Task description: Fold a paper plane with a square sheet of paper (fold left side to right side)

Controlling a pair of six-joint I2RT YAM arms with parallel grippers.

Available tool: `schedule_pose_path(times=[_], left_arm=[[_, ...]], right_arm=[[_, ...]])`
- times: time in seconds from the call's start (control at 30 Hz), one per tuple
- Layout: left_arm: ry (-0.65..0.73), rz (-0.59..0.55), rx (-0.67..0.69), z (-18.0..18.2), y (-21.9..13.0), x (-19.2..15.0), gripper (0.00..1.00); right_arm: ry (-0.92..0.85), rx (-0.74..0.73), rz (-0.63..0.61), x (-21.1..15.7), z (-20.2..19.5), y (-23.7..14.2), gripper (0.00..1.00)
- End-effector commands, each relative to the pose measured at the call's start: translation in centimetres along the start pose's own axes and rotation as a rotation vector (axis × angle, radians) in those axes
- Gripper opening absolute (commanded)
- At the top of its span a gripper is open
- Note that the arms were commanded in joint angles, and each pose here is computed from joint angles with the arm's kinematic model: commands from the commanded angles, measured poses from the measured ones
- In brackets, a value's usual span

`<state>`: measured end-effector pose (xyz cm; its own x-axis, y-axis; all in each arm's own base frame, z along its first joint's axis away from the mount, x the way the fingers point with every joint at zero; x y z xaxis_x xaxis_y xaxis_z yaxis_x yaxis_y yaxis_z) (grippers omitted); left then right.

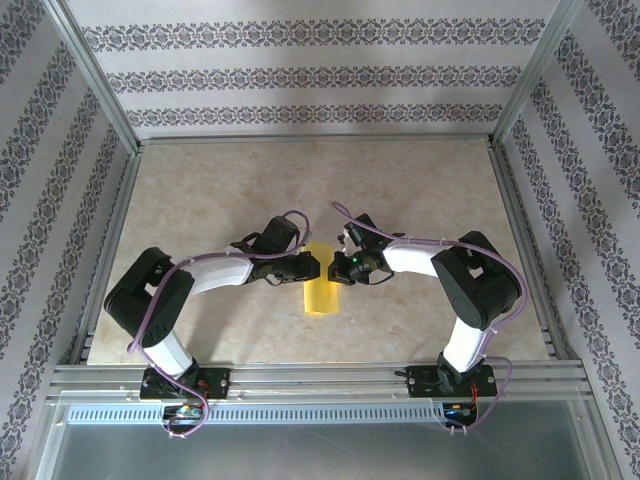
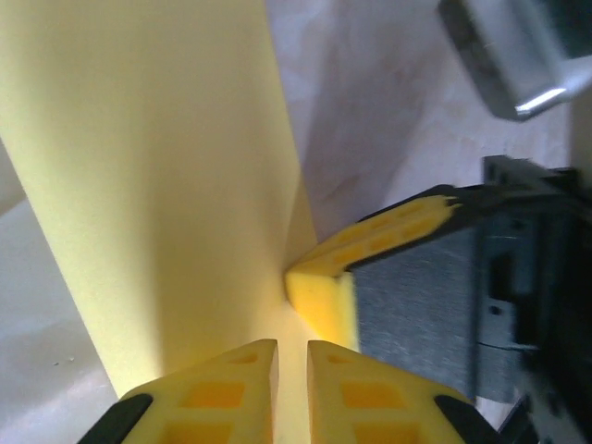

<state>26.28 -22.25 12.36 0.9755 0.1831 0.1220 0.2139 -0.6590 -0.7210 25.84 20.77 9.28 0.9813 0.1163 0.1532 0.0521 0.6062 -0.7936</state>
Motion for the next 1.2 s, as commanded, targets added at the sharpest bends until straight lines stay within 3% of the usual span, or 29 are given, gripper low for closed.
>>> schedule_pose_path(times=[0.0, 0.47, 0.83, 0.97, 1.17], left_arm=[[-0.005, -0.012, -0.052, 0.2, 0.2, 0.7, 0.14], [-0.087, 0.036, 0.036, 4.2, 1.0, 0.4, 0.11], [-0.123, 0.031, 0.086, 7.2, -0.9, -0.2, 0.08], [-0.093, -0.008, 0.080, 6.9, -2.3, -0.2, 0.08], [-0.023, -0.049, -0.042, 4.3, -3.6, 0.4, 0.07]], right_arm=[[0.039, -0.157, 0.074, -1.6, -2.3, 1.3, 0.00], [0.042, -0.189, 0.105, -2.1, -3.0, 1.7, 0.00], [0.039, -0.208, 0.106, -2.2, -3.1, 1.6, 0.00], [0.039, -0.207, 0.105, -2.2, -3.0, 1.6, 0.00], [0.037, -0.201, 0.101, -2.0, -2.9, 1.6, 0.00]])
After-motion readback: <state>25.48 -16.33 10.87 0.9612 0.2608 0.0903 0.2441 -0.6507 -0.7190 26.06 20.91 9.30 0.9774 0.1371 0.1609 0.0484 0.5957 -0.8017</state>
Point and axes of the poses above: each hand's point on the last joint's axis, 136 mm out from that joint toward the fingers, its own y axis out along the fingers, its own z axis along the line the jaws close on, x = y × z, the point moved 10 cm from there along -y, back along the fingers, and after that the axes turned 11 degrees about -y, right-handed, at the moved point
